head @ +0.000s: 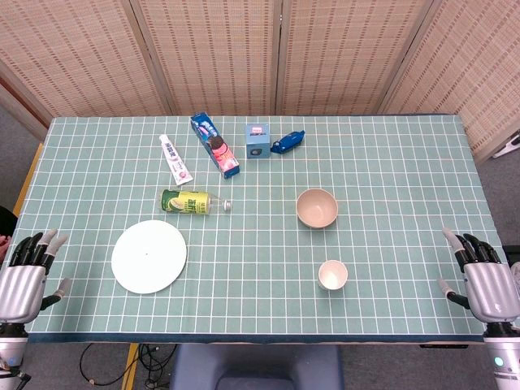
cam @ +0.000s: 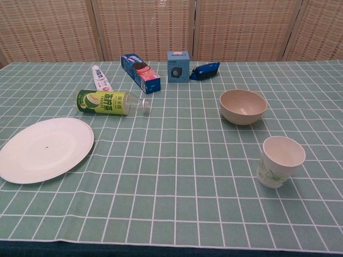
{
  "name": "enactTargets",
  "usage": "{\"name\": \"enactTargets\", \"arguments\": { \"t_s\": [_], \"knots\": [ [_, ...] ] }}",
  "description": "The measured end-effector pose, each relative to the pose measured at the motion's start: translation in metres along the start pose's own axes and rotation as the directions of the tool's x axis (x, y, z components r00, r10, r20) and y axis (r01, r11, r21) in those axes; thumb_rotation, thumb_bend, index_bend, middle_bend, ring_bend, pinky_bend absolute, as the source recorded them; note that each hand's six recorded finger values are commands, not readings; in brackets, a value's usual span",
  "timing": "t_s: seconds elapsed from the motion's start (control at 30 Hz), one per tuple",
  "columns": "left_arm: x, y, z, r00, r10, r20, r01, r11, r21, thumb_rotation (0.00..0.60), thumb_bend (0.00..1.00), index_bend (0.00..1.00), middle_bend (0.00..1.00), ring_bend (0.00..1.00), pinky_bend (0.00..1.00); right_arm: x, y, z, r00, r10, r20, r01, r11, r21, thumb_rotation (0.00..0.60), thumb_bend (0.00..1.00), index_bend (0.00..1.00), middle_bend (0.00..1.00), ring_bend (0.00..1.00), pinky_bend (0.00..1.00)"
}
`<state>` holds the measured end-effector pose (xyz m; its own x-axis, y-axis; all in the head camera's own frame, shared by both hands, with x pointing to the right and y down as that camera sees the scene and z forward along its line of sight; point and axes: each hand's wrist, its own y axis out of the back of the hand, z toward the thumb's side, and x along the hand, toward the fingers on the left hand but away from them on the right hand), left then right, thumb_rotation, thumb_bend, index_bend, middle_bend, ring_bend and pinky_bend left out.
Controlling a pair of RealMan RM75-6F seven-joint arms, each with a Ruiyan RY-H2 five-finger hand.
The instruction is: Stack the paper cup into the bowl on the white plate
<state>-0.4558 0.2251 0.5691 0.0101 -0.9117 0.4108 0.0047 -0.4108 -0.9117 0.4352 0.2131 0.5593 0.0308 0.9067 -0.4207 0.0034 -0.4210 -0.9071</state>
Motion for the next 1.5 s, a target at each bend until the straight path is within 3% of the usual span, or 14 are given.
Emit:
{"name": "enactTargets", "arguments": {
  "t_s": [0.4,0.77,0.9,1.1,1.17,1.33,1.5],
  "knots": [
    [-0.003,0.001,-0.001,1.0,0.005,0.009,-0.005,1.0,-0.009,0.6,0.3,0.13,0.06,0.07,0.09,-0.002,0.005,0.0,1.0,-0.021,-0.007,0.021,1.0,0.003,0.6,0.22,0.08,0.19,0.13,0.17],
    [0.007,-0.001,0.01,0.995,0.002,0.099,0.001,1.0,-0.026,0.6,0.3,0.16,0.07,0.13,0.11,-0.004,0.02,-0.005,0.998,-0.06,0.004,0.06,0.998,0.023,0.6,0.22,0.08,0.19,0.13,0.17],
    [0.013,-0.003,0.017,0.988,0.002,0.153,0.001,1.0,-0.02,0.6,0.3,0.2,0.16,0.22,0.22,-0.006,0.025,-0.006,0.998,-0.069,0.007,0.069,0.997,0.032,0.6,0.22,0.08,0.19,0.13,0.17],
    [0.025,-0.011,0.029,0.971,-0.001,0.238,0.006,1.0,-0.022,0.6,0.3,0.26,0.47,0.57,0.72,-0.007,0.029,-0.005,0.997,-0.075,0.001,0.075,0.996,0.041,0.6,0.22,0.08,0.19,0.13,0.17],
    [0.027,-0.016,0.034,0.963,-0.014,0.269,0.02,1.0,-0.019,0.6,0.3,0.27,0.58,0.66,0.81,-0.007,0.03,-0.004,0.997,-0.075,0.0,0.075,0.996,0.042,0.6,0.22,0.08,0.19,0.13,0.17],
    [0.031,-0.032,0.043,0.944,-0.037,0.328,0.043,0.999,-0.011,0.6,0.3,0.32,0.79,0.82,0.93,-0.006,0.031,-0.004,0.997,-0.072,0.001,0.072,0.996,0.044,0.6,0.22,0.08,0.19,0.13,0.17],
    [0.032,-0.049,0.047,0.928,-0.074,0.365,0.072,0.997,0.018,0.6,0.3,0.35,0.89,0.91,0.99,-0.005,0.031,-0.003,0.997,-0.071,0.001,0.071,0.996,0.046,0.6,0.22,0.08,0.19,0.13,0.17]
  ]
}}
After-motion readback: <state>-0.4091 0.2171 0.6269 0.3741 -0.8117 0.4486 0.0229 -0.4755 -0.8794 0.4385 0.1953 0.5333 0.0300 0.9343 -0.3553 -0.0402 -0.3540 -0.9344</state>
